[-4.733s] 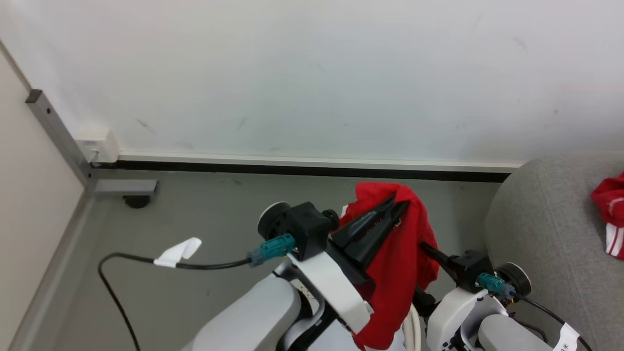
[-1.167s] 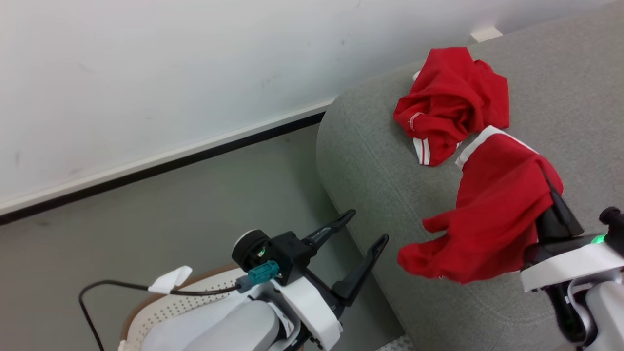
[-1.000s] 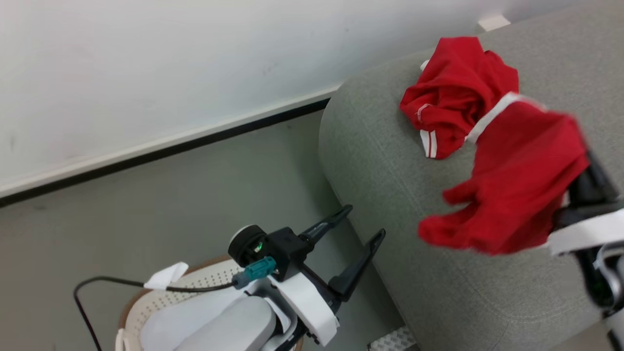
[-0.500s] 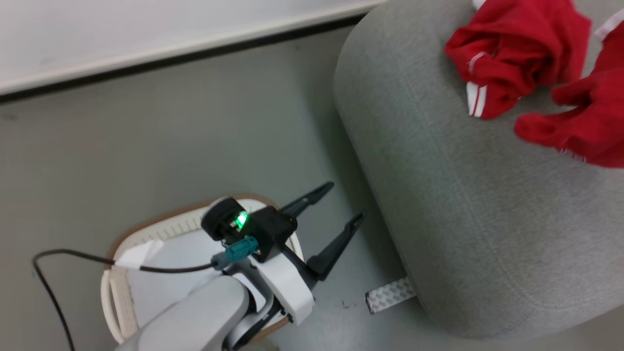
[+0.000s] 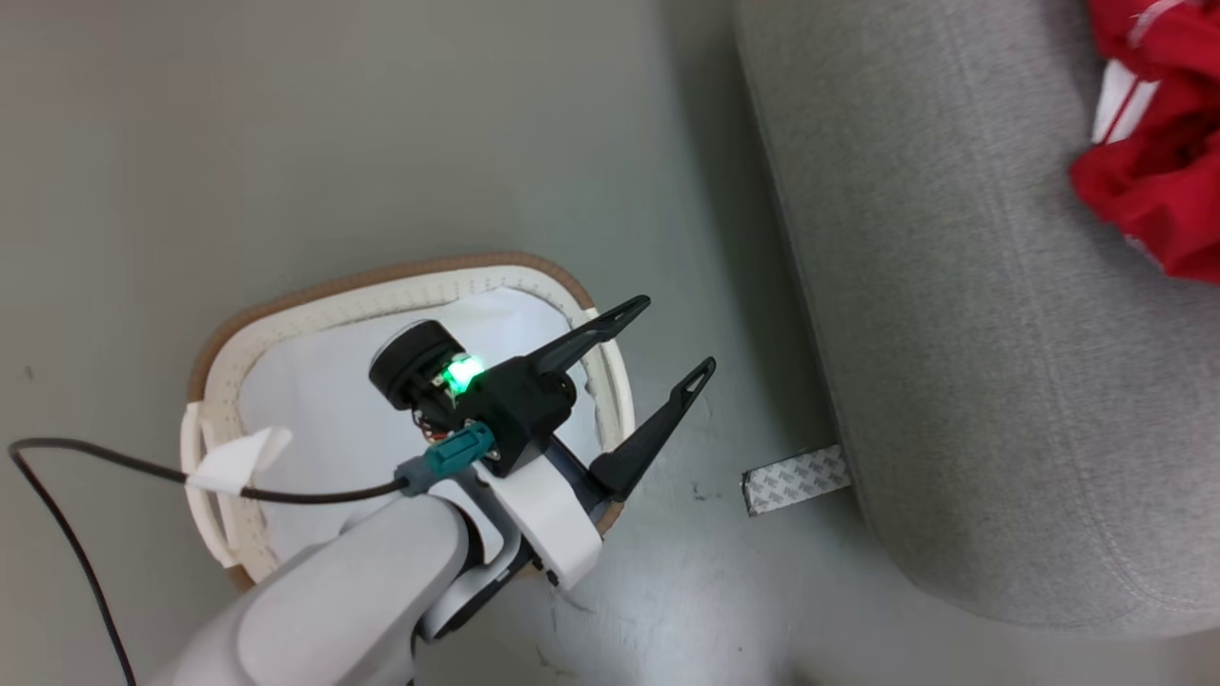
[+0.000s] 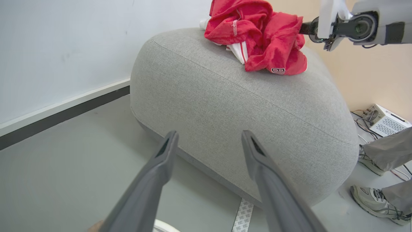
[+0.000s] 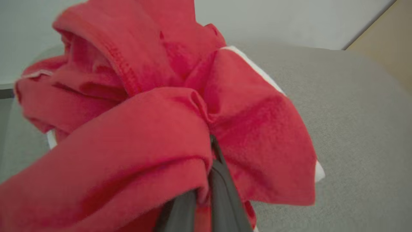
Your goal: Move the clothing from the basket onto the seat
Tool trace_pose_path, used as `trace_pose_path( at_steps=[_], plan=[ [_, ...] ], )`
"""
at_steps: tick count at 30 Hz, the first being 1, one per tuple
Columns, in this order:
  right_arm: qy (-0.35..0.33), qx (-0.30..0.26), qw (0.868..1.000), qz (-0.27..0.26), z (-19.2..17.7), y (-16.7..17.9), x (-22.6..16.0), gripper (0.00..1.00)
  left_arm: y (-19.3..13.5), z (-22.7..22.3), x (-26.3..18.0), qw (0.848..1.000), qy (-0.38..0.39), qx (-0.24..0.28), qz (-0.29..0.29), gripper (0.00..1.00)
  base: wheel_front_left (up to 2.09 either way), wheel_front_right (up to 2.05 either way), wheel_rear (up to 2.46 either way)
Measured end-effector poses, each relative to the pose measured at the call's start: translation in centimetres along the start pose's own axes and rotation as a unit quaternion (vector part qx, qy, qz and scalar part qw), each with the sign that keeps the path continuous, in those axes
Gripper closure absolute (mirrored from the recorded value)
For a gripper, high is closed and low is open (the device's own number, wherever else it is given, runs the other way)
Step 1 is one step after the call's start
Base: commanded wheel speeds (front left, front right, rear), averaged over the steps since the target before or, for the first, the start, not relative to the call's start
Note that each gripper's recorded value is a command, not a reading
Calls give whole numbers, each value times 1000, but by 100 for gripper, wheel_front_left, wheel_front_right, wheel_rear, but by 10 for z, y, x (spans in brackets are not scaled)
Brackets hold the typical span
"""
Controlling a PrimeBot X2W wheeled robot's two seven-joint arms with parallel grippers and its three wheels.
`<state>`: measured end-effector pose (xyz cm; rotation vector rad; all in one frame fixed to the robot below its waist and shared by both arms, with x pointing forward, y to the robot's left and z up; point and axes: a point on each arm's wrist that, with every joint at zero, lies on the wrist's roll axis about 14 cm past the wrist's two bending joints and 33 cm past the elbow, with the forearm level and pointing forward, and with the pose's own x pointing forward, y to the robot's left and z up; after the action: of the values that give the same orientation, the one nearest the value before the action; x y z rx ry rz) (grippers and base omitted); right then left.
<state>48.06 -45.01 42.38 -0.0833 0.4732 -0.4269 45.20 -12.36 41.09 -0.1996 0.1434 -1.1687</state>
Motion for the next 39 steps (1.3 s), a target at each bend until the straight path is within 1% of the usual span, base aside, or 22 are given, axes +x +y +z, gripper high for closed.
trace_pose_path(
  at_steps=[4, 6, 8, 9, 10, 11, 19, 23, 26, 30, 33, 35, 37, 39],
  plan=[
    [104, -2, 995, 1, -47, 7, 5, 100, 8, -10, -3, 1000, 5, -7, 9, 0, 0, 0, 0],
    [130, -4, 992, 4, -57, 9, 4, 100, 9, -11, -4, 1000, 5, -7, 11, 0, 0, 0, 0],
    [129, -3, 992, 4, -55, 7, 4, 71, 10, -11, -4, 1000, 4, -6, 11, 0, 0, 0, 0],
    [130, -3, 991, 3, -54, 6, 3, 50, 10, -11, -4, 1000, 4, -5, 11, 0, 0, 0, 0],
    [130, -3, 991, 4, -53, 5, 2, 11, 9, -10, -4, 1000, 4, -3, 12, 0, 0, 0, 0],
    [130, -3, 991, 4, -52, 5, 1, 0, 9, -8, -4, 1000, 3, -1, 11, 0, 0, 0, 0],
    [114, -5, 993, 8, -25, -8, -18, 0, -4, 18, -4, 1000, -16, 17, 14, 0, 0, 0, 0],
    [134, -15, 990, 29, -22, -8, -38, 0, -13, 30, -9, 999, -17, 21, 25, 0, 0, 0, 0],
    [123, -17, 992, 37, -6, -17, -53, 0, -20, 45, -13, 999, -25, 29, 35, 0, 0, 0, 0],
    [100, -27, 993, 62, 9, -16, -73, 0, -28, 66, -22, 997, -41, 41, 56, 0, 0, 0, 0],
    [42, -30, 995, 80, 39, -14, -87, 0, -28, 84, -32, 994, -57, 49, 80, 0, 0, 0, 0],
    [-2, -23, 995, 99, 60, -6, -96, 0, -27, 97, -41, 991, -69, 58, 99, 0, 0, 0, 0],
    [-43, -11, 991, 125, 78, 7, -107, 0, -22, 111, -52, 987, -81, 66, 124, 0, 0, 0, 0],
    [-92, 3, 985, 148, 98, 20, -119, 0, -18, 123, -65, 982, -91, 73, 150, 0, 0, 0, 0]
  ],
)
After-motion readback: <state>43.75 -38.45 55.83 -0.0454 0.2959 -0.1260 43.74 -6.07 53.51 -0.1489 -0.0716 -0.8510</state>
